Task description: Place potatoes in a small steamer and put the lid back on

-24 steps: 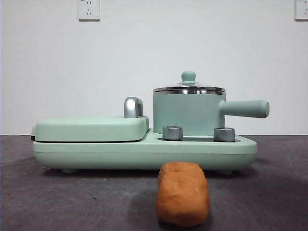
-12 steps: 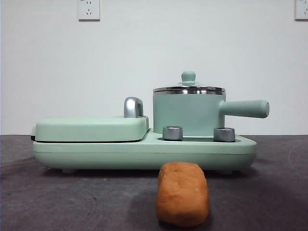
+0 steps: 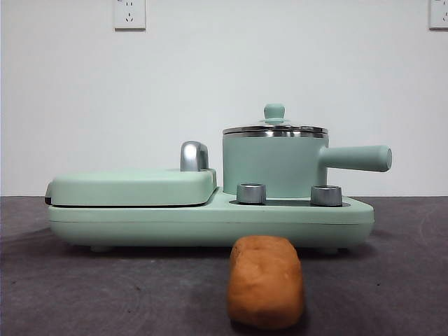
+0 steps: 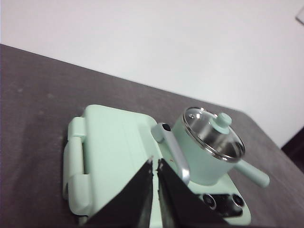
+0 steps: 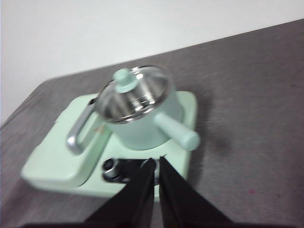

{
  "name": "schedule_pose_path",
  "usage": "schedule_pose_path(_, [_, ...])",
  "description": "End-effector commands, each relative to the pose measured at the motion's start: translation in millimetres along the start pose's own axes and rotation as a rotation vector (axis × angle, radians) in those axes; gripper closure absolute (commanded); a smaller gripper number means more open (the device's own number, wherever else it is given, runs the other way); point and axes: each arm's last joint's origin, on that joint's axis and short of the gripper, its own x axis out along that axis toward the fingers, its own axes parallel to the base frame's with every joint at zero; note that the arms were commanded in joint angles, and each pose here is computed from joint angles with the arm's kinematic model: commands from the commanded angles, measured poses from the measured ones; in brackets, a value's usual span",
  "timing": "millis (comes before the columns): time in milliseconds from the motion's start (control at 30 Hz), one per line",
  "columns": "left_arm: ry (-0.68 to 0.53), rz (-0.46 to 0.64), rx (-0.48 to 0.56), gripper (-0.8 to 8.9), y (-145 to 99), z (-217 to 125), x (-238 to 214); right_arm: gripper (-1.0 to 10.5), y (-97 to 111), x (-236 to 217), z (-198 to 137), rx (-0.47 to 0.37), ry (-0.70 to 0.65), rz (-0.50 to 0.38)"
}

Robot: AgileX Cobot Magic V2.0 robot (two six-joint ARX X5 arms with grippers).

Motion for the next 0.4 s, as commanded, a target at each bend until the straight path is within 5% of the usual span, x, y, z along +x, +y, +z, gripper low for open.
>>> schedule_pose_path(33, [0.052,-0.065,0.065,7.96,-8.9,18.1,6.1,9.3,7.7,-0.1,17.1,-0.096,0.032,0.068])
schedule_pose_path(267, [0.208,-0.246,0.131,7.94,-23.7,39.9,21.5,9.3,18.0,6.0,37.9,-0.178,0.104,0.295])
schedule_pose_path(400, [0.229,-0.287,0.136,7.80,-27.3,42.0,27.3,9.3,17.7,8.1,38.8,-0.176,0.114,0.311])
